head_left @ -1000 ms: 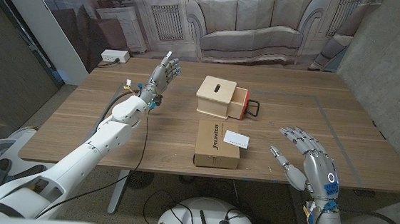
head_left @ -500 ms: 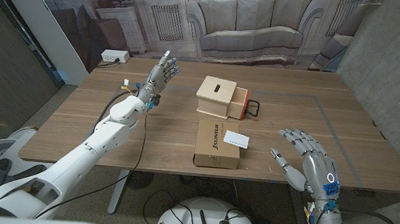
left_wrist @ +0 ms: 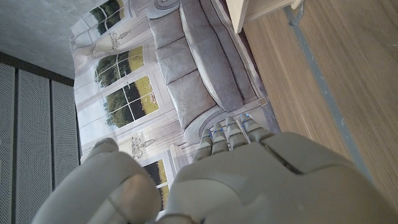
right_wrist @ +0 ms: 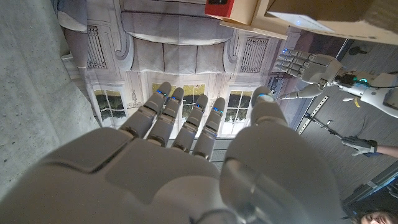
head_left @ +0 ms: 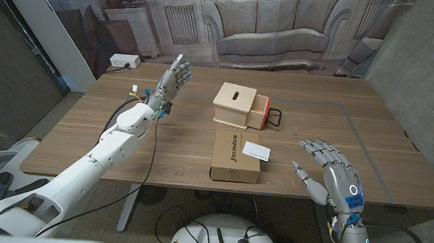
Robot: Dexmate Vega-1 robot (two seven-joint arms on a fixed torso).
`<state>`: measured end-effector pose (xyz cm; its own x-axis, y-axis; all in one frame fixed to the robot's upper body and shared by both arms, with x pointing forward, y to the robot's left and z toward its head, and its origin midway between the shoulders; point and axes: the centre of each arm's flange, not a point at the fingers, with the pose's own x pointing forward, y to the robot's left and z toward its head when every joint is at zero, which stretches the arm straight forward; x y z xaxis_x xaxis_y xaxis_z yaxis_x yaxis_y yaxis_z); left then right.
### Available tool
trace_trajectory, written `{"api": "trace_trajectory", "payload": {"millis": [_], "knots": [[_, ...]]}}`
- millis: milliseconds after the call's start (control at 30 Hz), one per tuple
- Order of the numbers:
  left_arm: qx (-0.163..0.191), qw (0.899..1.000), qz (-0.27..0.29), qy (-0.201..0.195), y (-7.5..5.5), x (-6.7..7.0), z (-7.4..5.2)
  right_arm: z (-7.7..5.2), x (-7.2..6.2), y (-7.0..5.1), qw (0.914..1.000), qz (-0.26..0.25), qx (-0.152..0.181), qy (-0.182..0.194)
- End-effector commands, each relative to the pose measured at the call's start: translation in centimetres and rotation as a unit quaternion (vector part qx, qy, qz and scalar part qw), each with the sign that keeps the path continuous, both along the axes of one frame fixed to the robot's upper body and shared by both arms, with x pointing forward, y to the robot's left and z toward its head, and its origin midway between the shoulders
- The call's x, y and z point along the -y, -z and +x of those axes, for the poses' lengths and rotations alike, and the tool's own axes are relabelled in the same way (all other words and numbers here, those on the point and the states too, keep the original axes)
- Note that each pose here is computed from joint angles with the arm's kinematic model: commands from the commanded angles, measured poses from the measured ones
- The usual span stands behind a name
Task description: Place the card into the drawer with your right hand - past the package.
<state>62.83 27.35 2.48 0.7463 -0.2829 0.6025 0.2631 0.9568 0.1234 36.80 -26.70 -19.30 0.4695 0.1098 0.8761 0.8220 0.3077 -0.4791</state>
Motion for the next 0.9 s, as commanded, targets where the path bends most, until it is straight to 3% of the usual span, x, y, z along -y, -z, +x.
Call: {"api": "trace_trajectory", "payload": {"millis": [33, 600, 900], "knots": [[0.008, 1.000, 0.002, -0.003, -1.2, -0.2, -0.2, 0.8, -0.4, 0.2, 0.9996, -0.024, -0.011, 0.008], [0.005, 1.000, 0.007, -0.002, -1.2, 0.1, 0.0, 1.3, -0.6, 1.0, 0.9985, -0.042, -0.022, 0.027], [0.008, 1.000, 0.010, -0.005, -1.6, 0.2, -0.1, 1.7, -1.4, 0.8, 0.9976, -0.058, -0.023, 0.028]]}}
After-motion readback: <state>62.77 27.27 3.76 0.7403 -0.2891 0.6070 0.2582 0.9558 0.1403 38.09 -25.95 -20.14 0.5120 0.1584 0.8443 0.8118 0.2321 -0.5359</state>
